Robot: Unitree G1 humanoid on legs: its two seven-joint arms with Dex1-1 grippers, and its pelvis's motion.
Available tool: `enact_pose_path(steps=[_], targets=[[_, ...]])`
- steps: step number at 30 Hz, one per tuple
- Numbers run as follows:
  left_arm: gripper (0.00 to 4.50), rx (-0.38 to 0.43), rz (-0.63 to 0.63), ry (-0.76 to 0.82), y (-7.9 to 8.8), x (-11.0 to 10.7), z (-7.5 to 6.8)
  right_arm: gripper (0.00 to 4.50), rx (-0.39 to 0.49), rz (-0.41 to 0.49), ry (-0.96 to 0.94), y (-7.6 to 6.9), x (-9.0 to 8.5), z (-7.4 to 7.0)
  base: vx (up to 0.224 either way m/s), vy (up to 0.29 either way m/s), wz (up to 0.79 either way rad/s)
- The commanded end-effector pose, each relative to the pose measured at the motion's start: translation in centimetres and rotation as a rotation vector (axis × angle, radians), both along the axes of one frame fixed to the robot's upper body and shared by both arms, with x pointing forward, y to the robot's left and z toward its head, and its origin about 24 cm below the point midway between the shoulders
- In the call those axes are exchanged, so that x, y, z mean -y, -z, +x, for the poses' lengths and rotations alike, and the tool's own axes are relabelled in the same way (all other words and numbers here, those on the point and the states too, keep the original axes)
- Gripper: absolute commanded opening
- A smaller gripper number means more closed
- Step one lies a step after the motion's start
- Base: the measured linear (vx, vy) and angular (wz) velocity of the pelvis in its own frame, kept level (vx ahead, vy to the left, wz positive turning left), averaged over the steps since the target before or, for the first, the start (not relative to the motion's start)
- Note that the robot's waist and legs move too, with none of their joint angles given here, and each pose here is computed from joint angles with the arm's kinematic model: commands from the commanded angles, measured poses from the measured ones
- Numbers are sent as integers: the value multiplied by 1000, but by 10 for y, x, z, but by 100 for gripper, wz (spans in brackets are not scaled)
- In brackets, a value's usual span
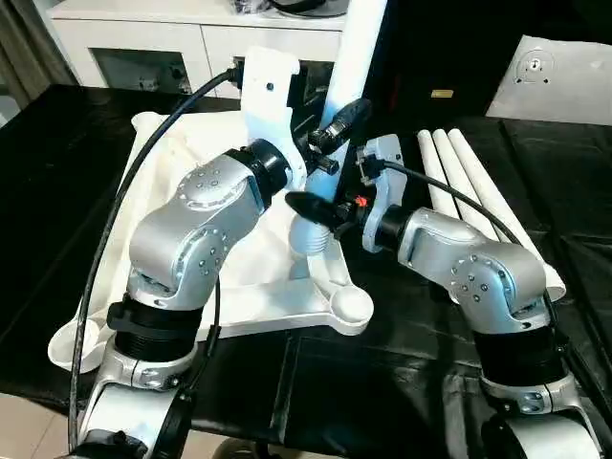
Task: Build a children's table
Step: Pick table leg
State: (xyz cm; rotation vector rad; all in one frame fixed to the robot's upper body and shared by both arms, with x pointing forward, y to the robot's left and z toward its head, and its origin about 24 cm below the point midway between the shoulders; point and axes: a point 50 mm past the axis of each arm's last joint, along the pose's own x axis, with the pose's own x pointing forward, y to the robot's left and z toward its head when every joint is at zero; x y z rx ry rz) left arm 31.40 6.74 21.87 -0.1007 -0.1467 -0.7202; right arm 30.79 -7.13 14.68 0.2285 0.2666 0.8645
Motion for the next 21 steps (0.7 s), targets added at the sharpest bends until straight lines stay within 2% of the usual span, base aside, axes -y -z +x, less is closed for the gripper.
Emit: enact_pose_path(steps=[1, 6, 21], targets=[[181, 39, -6, 12, -7, 0, -4, 235, 5, 11, -1, -2, -1, 2, 0, 0, 0], [180, 36, -10, 13, -7, 0, -3, 198, -5, 9, -7, 1, -1, 2, 0, 0, 0], [180, -11, -70, 32, -9, 1, -1, 189, 10, 24, -6, 5, 2, 2, 0, 0, 0]])
